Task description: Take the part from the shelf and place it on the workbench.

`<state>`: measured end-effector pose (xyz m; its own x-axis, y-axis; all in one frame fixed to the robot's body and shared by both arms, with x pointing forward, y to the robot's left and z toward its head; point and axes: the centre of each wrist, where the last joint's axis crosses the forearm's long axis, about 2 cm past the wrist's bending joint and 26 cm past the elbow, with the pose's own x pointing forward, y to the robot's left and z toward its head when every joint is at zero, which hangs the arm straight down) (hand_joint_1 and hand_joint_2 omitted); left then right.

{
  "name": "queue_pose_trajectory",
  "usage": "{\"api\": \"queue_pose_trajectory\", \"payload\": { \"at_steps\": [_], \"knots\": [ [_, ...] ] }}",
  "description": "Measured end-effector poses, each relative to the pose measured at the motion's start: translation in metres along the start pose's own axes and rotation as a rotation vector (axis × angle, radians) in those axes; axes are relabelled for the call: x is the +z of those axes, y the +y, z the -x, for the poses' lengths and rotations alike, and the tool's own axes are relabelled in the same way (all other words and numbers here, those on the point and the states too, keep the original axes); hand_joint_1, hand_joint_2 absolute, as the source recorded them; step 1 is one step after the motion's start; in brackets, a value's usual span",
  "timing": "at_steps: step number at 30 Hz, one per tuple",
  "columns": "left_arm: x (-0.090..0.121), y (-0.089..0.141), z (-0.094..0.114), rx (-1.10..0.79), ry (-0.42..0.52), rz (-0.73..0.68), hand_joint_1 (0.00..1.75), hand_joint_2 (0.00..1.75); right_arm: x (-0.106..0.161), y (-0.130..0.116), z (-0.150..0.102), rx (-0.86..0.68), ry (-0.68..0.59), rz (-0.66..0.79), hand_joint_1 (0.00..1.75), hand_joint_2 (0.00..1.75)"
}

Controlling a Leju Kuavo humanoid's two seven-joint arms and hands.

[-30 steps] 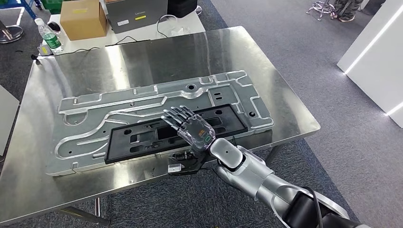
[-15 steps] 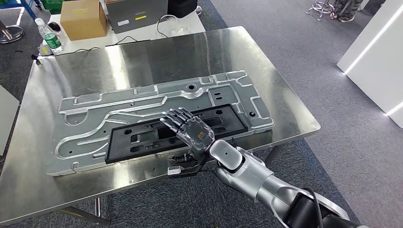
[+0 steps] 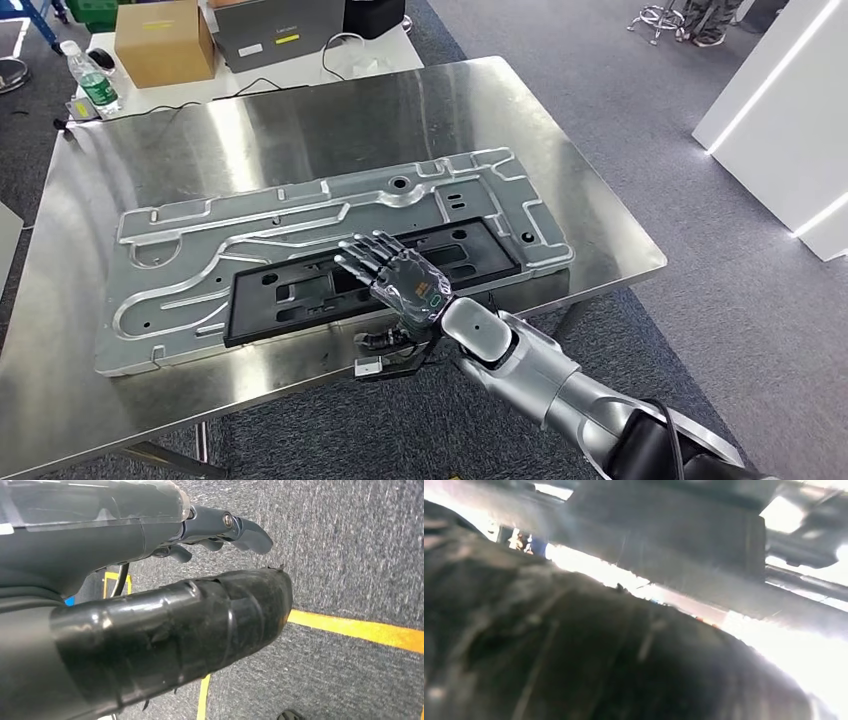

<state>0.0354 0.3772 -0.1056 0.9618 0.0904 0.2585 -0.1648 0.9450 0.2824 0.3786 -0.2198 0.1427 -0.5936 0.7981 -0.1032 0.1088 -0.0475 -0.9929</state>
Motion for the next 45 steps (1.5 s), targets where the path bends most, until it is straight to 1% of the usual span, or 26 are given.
{"api": "queue_pose_trajectory", "payload": {
  "at_steps": [3,6,10,13,17,24,32,36,45],
  "knots": [
    [0.001,-0.006,0.000,0.002,0.000,0.013,0.00,0.00,-0.004,-0.008,-0.002,0.015,-0.012,0.011,0.00,0.00],
    [0.002,-0.014,0.001,0.003,0.001,0.029,0.00,0.00,-0.011,-0.021,-0.008,0.036,-0.039,0.013,0.00,0.00],
    [0.004,-0.020,0.001,0.004,-0.006,0.043,0.00,0.00,-0.022,-0.041,-0.026,0.060,-0.111,0.020,0.00,0.00],
    [0.004,-0.023,-0.001,0.006,-0.013,0.048,0.00,0.00,-0.026,-0.050,-0.040,0.076,-0.167,0.025,0.00,0.00],
    [0.004,-0.025,0.001,0.006,-0.012,0.052,0.00,0.00,-0.027,-0.054,-0.049,0.085,-0.201,0.038,0.00,0.00],
    [0.005,-0.030,0.001,0.003,-0.033,0.058,0.00,0.00,-0.028,-0.060,-0.054,0.084,-0.215,0.060,0.00,0.00],
    [0.006,-0.035,0.000,0.009,-0.030,0.061,0.00,0.00,-0.028,-0.061,-0.055,0.103,-0.231,0.053,0.00,0.00],
    [0.008,-0.042,0.000,0.012,-0.029,0.073,0.00,0.00,-0.031,-0.068,-0.054,0.120,-0.236,0.063,0.00,0.00],
    [0.008,-0.042,-0.002,0.009,-0.025,0.070,0.00,0.00,-0.031,-0.065,-0.056,0.133,-0.247,0.057,0.00,0.00]
  ]
}}
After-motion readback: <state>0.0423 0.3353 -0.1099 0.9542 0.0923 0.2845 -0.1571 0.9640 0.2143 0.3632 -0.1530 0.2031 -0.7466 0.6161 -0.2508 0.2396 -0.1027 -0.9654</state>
